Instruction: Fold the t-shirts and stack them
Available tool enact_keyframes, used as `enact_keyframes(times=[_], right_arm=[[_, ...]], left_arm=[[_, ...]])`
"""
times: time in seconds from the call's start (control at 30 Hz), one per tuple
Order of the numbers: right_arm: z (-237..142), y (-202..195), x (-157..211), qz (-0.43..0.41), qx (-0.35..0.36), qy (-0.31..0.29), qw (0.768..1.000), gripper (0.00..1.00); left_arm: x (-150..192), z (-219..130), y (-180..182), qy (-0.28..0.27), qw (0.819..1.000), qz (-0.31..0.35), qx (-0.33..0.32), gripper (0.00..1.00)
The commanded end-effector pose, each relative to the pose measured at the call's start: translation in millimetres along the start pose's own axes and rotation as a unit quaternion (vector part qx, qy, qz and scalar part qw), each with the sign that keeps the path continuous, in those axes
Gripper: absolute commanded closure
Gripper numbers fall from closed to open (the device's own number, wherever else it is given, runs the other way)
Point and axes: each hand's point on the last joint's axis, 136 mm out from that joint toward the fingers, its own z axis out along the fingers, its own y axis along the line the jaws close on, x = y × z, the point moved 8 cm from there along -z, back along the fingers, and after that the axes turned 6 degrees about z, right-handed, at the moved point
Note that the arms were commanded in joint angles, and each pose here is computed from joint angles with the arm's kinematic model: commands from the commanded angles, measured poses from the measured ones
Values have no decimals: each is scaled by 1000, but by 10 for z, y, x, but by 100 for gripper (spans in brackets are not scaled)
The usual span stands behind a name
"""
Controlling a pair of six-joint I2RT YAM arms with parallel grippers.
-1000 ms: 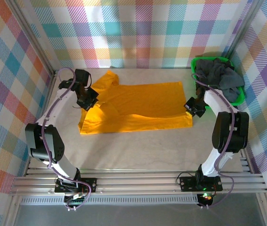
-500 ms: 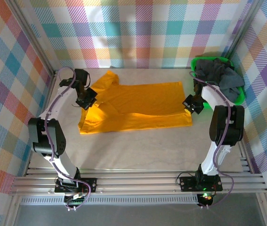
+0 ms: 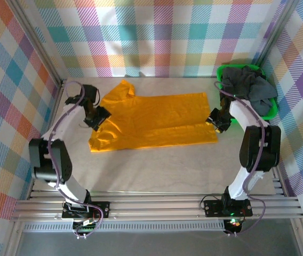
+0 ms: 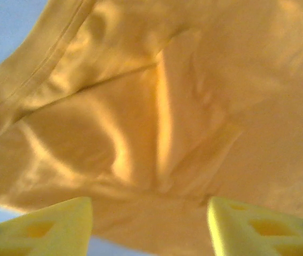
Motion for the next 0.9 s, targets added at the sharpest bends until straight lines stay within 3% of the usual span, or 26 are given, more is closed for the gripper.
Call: enact_keyframes(times=[0.0, 0.17, 0.3, 0.5, 0.77, 0.87], right_arm=[[122, -37, 216, -30, -16, 17, 999, 59], [413, -1, 181, -58, 7, 36, 998, 68], [639, 50, 103, -73, 36, 51, 995, 68], [894, -16, 346, -83, 74, 112, 987, 68], [679, -302, 1010, -83, 107, 150, 979, 67], [557, -382, 1224, -74, 92, 162, 980, 66]], left_arm=[[202, 123, 247, 29, 999, -40, -3, 56], [159, 525, 353, 48, 996, -66, -32, 78], [72, 814, 447, 60, 992, -68, -85, 86], [219, 858, 721, 67, 985, -67, -147, 87], [480, 570, 1425, 88, 971, -92, -201, 86], [432, 399, 1470, 73, 975, -80, -196, 79]])
